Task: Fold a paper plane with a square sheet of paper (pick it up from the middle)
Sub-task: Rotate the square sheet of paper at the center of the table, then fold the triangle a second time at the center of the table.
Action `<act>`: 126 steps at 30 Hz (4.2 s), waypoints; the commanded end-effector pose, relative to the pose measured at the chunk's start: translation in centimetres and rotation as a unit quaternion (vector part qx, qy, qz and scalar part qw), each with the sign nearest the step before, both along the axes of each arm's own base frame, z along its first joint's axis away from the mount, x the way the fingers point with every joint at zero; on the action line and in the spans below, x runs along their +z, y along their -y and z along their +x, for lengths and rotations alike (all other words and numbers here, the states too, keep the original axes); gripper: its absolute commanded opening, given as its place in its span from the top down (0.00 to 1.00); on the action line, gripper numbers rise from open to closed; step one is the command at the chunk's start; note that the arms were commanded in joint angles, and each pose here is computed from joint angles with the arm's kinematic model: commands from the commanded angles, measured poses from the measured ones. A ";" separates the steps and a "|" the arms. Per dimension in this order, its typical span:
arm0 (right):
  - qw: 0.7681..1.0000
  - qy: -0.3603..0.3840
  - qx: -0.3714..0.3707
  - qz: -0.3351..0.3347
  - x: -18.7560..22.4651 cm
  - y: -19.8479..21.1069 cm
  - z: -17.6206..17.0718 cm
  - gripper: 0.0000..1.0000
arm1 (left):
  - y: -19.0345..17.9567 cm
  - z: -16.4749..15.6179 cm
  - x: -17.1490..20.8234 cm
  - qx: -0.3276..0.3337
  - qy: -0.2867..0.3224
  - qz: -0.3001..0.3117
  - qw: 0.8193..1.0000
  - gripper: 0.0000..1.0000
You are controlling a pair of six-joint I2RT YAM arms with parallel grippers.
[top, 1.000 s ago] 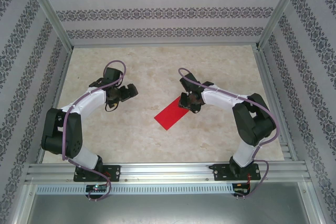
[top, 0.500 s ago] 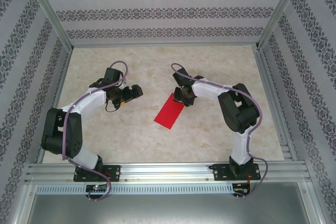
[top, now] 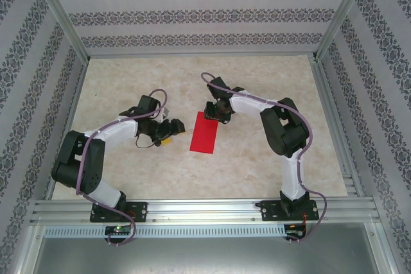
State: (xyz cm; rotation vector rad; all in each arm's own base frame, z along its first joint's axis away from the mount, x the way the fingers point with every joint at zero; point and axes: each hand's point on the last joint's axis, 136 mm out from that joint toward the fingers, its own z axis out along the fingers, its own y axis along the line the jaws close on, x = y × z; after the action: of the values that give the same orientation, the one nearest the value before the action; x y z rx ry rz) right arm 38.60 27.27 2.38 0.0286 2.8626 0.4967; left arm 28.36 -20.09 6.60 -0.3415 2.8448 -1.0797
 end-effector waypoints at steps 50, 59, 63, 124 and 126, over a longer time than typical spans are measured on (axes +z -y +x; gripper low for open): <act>0.994 -0.082 -0.067 0.017 -3.9 1.8 -5.5 0.67 | 7.0 -2.9 -2.4 -0.021 -0.066 -0.065 0.996 0.32; 0.994 -0.085 -0.067 0.016 -4.2 1.9 -5.7 0.68 | 7.6 -2.8 -2.3 -0.029 -0.063 -0.070 0.995 0.38; 0.994 -0.085 -0.067 0.016 -4.2 1.9 -5.7 0.68 | 7.7 -2.7 -2.2 -0.031 -0.060 -0.072 0.995 0.41; 0.973 -0.055 0.058 0.215 3.2 -1.3 -8.5 0.69 | 11.0 0.6 -1.5 -0.050 0.004 -0.127 0.991 0.82; 0.973 -0.062 0.057 0.213 2.7 -1.3 -8.8 0.69 | 11.0 0.7 -1.4 -0.050 0.004 -0.128 0.990 0.84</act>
State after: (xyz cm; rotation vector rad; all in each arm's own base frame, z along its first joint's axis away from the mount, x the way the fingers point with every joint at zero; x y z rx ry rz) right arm 29.99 27.68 5.17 0.0273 2.8372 1.1219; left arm 29.00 -30.46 4.96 -0.2414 2.7418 -1.4757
